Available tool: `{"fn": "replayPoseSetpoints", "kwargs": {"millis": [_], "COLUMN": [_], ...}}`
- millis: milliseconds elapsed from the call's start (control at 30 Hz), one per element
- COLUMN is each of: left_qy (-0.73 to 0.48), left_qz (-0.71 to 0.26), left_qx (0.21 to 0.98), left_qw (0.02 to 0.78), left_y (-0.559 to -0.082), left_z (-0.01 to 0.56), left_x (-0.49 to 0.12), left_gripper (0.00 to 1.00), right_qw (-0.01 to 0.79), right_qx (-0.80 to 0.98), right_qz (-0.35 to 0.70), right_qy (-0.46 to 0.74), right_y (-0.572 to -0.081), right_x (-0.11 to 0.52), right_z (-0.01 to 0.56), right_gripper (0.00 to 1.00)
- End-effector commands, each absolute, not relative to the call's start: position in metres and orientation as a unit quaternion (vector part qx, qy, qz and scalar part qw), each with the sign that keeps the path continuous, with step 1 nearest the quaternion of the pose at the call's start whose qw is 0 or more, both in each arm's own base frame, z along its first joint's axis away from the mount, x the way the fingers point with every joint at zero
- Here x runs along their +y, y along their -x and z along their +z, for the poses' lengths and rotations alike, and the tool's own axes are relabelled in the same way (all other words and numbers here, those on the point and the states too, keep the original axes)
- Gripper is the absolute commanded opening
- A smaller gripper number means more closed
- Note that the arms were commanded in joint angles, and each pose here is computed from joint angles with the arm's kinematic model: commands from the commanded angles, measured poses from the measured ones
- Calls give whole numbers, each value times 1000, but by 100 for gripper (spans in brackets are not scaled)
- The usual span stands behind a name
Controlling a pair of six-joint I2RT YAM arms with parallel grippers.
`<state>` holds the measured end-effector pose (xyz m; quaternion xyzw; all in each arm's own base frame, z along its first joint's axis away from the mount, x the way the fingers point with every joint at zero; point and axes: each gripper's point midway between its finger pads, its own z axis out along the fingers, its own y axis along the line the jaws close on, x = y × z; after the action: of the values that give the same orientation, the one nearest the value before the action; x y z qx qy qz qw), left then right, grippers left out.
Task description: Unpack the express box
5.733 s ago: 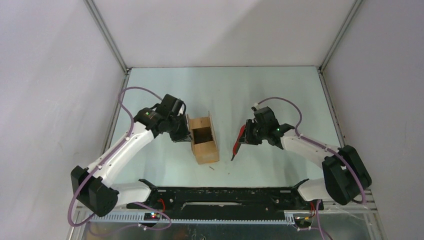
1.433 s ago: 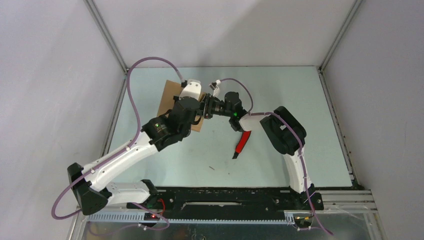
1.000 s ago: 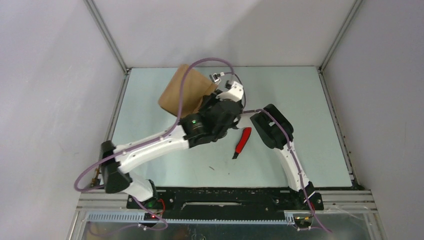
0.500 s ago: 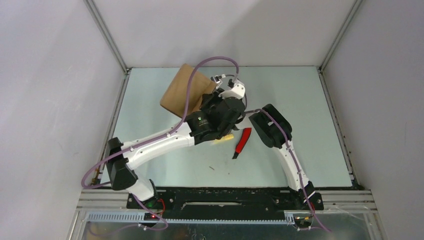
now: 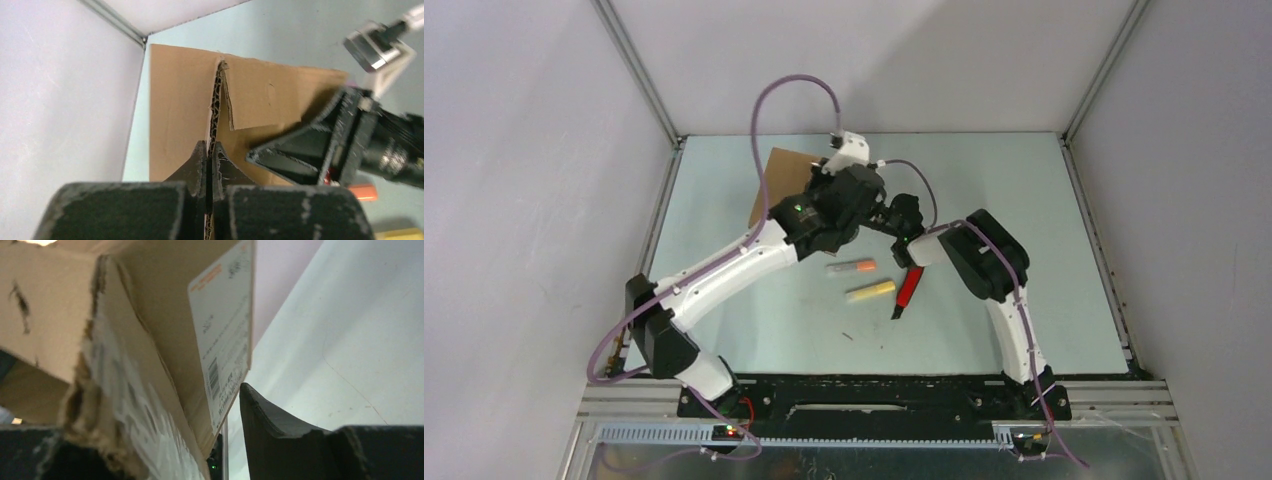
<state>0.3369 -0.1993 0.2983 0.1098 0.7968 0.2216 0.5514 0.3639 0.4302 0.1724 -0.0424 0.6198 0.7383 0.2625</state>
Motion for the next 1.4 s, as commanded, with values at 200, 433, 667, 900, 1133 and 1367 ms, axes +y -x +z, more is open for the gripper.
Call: {"fn": "replayPoseSetpoints", "kwargs": {"millis": [200,433,667,900,1133,1367], "left_qy": [109,175,205,216,225,221], "left_qz": [126,68,0,24,28,34], "left_qx": [851,884,901,908,902,888], "left_qw": [498,429,383,358,368,402], "left_y": [-362,-377,-376,-363,-351,-333], "left_z": [298,243,213,200,202,233], "left_x": [-122,-89,-77,-58,-48,-36], "left_gripper": [0,0,1,32,81,100], "right_qw": [271,278,286,293,313,333], "right_qx": [699,740,759,799,818,831], "right_qz": [656,604,574,514,469,435], "right_qy": [93,102,110,109,115,100], "right_y": [-336,-330,-318,-306,-297,-287], "right_x": [422,409,400,382,362,336], "right_z": [191,194,207,201,204,208], "right_gripper": [56,60,60,62,64,72]}}
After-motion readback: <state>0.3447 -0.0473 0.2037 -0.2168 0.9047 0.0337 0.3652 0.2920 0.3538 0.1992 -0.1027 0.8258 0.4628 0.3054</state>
